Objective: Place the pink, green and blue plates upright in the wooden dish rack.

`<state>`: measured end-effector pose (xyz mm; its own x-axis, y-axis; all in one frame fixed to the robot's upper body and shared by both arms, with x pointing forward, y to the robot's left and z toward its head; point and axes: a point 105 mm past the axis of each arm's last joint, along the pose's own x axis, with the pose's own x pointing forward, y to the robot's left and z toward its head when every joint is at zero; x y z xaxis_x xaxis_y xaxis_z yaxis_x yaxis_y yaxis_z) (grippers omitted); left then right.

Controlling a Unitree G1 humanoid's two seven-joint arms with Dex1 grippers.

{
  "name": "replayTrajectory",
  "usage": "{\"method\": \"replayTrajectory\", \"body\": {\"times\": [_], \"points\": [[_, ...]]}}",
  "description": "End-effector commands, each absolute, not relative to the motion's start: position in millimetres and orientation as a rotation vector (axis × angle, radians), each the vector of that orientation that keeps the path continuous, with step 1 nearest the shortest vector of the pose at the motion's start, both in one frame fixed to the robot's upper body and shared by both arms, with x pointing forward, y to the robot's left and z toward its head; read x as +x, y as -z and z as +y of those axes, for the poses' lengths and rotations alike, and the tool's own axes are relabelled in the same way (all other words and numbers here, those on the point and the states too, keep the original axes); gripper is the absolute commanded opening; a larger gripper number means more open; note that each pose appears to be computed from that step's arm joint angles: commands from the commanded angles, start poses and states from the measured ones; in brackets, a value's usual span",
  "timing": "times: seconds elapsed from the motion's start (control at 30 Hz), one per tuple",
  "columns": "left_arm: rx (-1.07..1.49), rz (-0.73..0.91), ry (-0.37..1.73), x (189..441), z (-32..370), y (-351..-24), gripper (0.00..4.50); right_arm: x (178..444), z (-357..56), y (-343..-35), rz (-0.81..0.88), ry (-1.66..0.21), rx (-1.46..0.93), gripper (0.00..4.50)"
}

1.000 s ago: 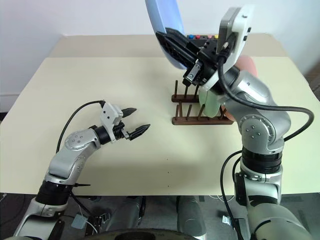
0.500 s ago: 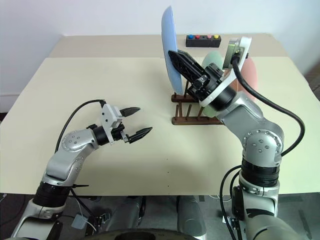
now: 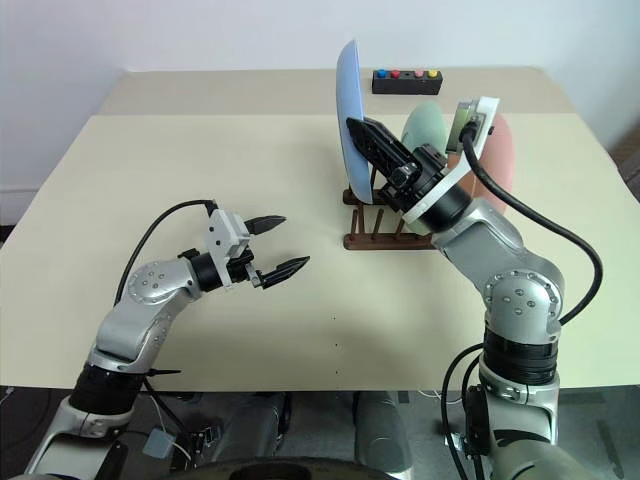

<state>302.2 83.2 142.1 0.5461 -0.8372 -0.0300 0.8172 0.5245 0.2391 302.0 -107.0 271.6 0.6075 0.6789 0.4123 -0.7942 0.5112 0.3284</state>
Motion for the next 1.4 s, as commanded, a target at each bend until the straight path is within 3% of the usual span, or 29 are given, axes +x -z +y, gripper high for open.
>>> {"method": "replayTrajectory", "body": {"times": [0.03, 0.77, 0.9, 1.03, 1.4], "points": [[0.254, -0.142, 0.997, 299.5, 80.1, -152.7, 4.48, 300.4, -114.1, -278.6, -0.291, -0.882, 0.534, 0.00], [0.257, -0.137, 0.991, 298.1, 78.7, -150.9, 4.48, 302.9, -117.9, -257.9, -0.219, -0.830, 0.607, 0.00], [0.256, -0.137, 0.990, 298.4, 78.5, -151.0, 4.50, 303.6, -119.3, -255.6, -0.213, -0.814, 0.609, 1.36], [0.254, -0.135, 0.992, 298.2, 78.3, -150.8, 4.50, 304.0, -120.7, -255.3, -0.212, -0.795, 0.614, 3.36], [0.247, -0.130, 0.996, 297.8, 76.8, -149.9, 4.50, 299.8, -122.2, -258.1, -0.208, -0.772, 0.575, 3.36]]}}
